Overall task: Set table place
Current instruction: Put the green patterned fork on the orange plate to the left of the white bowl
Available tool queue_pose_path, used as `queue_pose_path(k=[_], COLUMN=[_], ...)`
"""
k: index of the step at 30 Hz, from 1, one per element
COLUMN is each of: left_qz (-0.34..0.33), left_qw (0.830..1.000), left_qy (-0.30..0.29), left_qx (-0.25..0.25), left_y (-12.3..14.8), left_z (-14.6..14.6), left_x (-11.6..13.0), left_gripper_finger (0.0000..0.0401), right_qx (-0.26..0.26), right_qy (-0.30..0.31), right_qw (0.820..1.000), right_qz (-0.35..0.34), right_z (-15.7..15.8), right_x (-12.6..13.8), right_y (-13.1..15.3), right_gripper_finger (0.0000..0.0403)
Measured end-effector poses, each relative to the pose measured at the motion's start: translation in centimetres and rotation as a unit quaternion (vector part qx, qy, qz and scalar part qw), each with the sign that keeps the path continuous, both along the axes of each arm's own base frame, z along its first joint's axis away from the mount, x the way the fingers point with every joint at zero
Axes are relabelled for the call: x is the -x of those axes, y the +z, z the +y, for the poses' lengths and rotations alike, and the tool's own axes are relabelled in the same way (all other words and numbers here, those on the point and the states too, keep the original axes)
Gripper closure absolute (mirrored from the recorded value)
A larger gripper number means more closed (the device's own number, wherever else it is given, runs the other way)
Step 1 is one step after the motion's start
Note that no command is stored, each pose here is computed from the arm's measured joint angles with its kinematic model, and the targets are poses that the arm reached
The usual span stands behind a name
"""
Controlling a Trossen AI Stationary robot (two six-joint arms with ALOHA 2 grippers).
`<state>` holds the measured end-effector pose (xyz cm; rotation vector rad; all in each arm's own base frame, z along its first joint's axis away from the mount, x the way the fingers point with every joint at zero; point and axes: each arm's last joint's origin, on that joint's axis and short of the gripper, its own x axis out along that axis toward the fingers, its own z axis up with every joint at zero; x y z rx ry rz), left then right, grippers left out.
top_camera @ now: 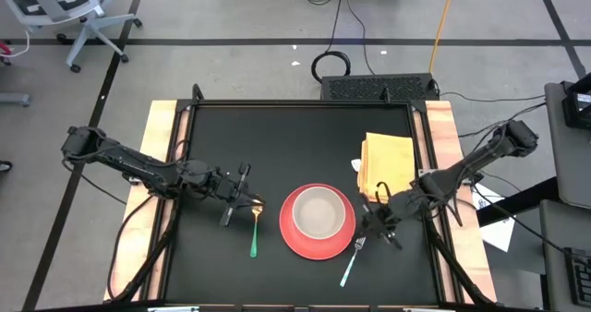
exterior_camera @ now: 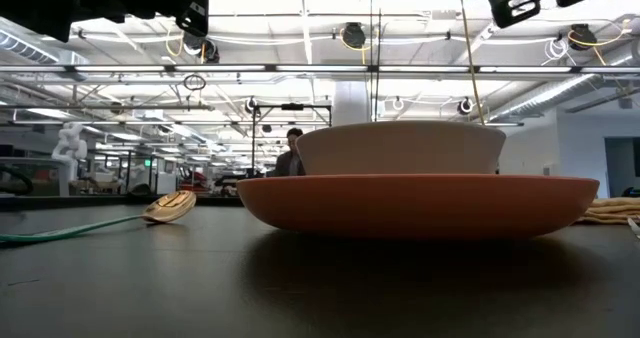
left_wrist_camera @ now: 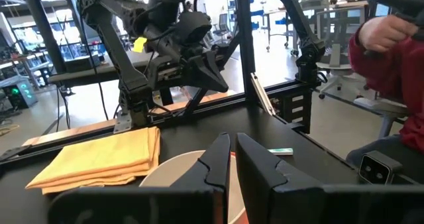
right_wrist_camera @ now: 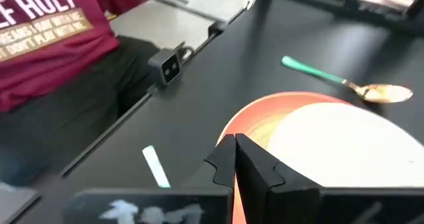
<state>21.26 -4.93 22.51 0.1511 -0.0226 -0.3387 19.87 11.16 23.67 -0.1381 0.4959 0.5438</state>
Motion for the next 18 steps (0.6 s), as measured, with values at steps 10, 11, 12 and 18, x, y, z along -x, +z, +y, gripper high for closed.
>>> queue_pose_path(k=[10, 11, 12, 18], left_qz=[-0.001, -0.004, -0.007, -0.013], left_qw=[1.0, 1.0, 1.0, 1.0], left_qy=[0.0, 0.0, 0.001, 0.004], left_qx=[0.0, 0.001, 0.001, 0.0], left_y=[0.0, 0.1, 0.1, 0.2], left_z=[0.0, 0.0, 0.0, 0.0], left_x=[0.0, 0.0, 0.0, 0.0], left_gripper_finger=[0.037, 0.037, 0.037, 0.037], right_qx=[0.021, 0.025, 0.025, 0.023], right_qy=[0.011, 0.019, 0.026, 0.049], right_qw=[0.996, 0.996, 0.996, 0.988], right_qz=[0.08, 0.082, 0.081, 0.147], right_z=[0.8, 1.1, 1.4, 3.5], right_x=[0.6, 0.6, 0.5, -0.5], right_y=[0.8, 0.9, 1.1, 0.3], right_gripper_finger=[0.0403, 0.0403, 0.0403, 0.0403])
